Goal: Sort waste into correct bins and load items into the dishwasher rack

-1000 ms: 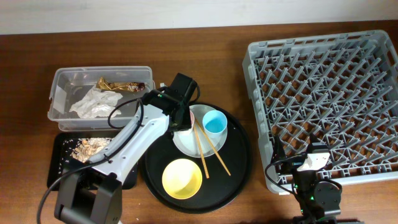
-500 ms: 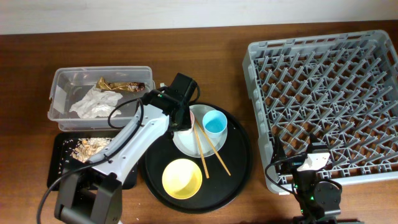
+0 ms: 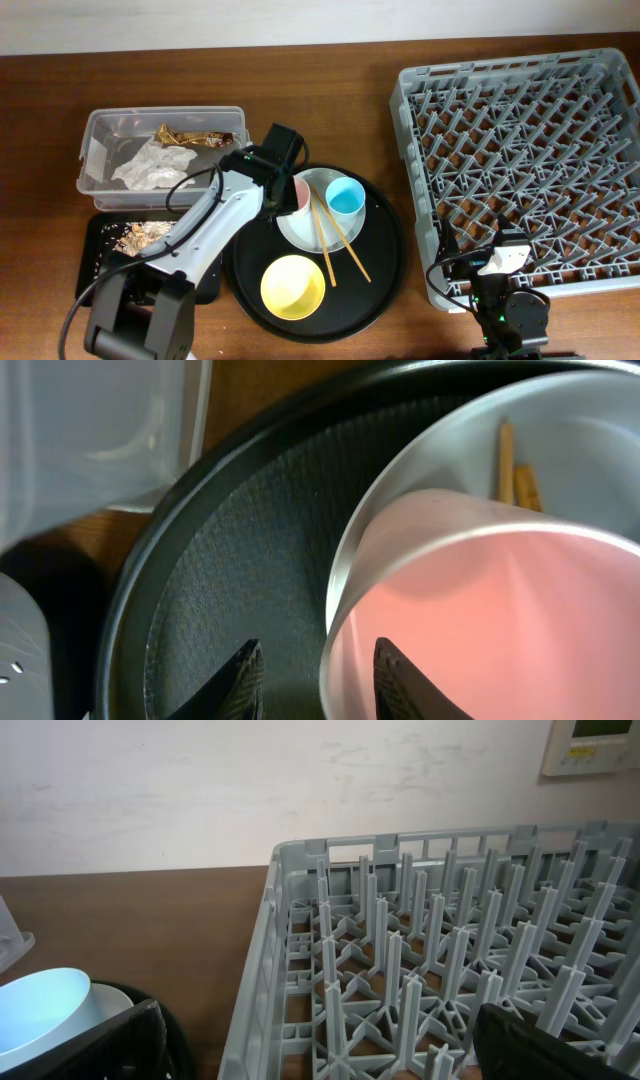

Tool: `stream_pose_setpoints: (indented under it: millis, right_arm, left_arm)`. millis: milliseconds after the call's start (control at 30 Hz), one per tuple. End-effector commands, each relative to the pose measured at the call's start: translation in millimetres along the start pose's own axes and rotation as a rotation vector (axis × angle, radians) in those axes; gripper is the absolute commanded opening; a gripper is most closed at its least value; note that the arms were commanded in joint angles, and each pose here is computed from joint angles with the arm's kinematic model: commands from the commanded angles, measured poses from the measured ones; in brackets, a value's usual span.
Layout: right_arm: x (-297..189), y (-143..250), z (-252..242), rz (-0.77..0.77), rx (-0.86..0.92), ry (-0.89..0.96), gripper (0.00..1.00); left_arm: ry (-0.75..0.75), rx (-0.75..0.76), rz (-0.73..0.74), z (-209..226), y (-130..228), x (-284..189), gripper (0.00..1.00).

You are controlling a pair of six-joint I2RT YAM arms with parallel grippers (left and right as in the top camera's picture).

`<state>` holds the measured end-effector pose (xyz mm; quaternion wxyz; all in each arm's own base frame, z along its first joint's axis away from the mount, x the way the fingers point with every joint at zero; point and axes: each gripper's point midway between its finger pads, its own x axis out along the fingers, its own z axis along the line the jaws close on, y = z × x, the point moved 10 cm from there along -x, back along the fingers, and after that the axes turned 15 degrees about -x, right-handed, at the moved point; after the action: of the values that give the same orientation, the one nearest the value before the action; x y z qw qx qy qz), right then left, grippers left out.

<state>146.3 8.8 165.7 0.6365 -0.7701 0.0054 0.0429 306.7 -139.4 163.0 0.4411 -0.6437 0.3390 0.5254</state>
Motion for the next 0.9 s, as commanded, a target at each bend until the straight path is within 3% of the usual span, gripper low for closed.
stream_pose_setpoints:
  millis: [0, 67, 133, 233, 300, 367, 433, 500, 567, 767, 867]
  right_arm:
    - [0, 2, 1, 0.006, 0.008, 0.002, 0.99]
    - [-1, -18, 4, -0.142, 0.009, -0.071, 0.99]
    - [-9, -46, 2, -0.237, 0.002, -0.105, 0.99]
    - [-44, -102, -4, -0.184, 0.033, -0.189, 0.99]
    - [-68, -140, -6, -0.120, 0.036, -0.284, 0.99]
    - [-72, -172, 1, -0.033, 0.055, -0.501, 0.99]
    - [-53, -214, 18, -0.024, 0.112, -0.938, 0.99]
    - [-40, -232, 25, -0.110, 0.104, -1.200, 0.99]
    - [-16, -243, 29, -0.198, 0.085, -1.422, 0.99]
    - [27, -228, 34, -0.127, 0.161, -1.563, 0.97]
    - [25, -256, 29, -0.156, 0.153, -1.562, 0.96]
  left_arm:
    - [0.006, -0.008, 0.010, 1, 2, 5, 0.21]
    - [0.016, -0.009, 0.001, -1, 0, 4, 0.03]
    - [0.037, -0.011, -0.018, -5, -5, -4, 0.00]
    - [0.187, 0.019, -0.090, -7, -26, -97, 0.00]
    - [0.421, 0.056, -0.119, 2, -32, -179, 0.00]
    - [0.700, 0.174, -0.071, 7, -27, -230, 0.00]
    - [1.102, 0.339, 0.036, 28, -16, -277, 0.00]
    - [1.335, 0.481, 0.110, 33, -10, -291, 0.00]
    - [1.366, 0.514, 0.122, 31, -7, -293, 0.00]
    - [1.384, 0.583, 0.153, 19, 5, -295, 0.00]
    - [1.351, 0.599, 0.149, 14, 10, -293, 0.00]
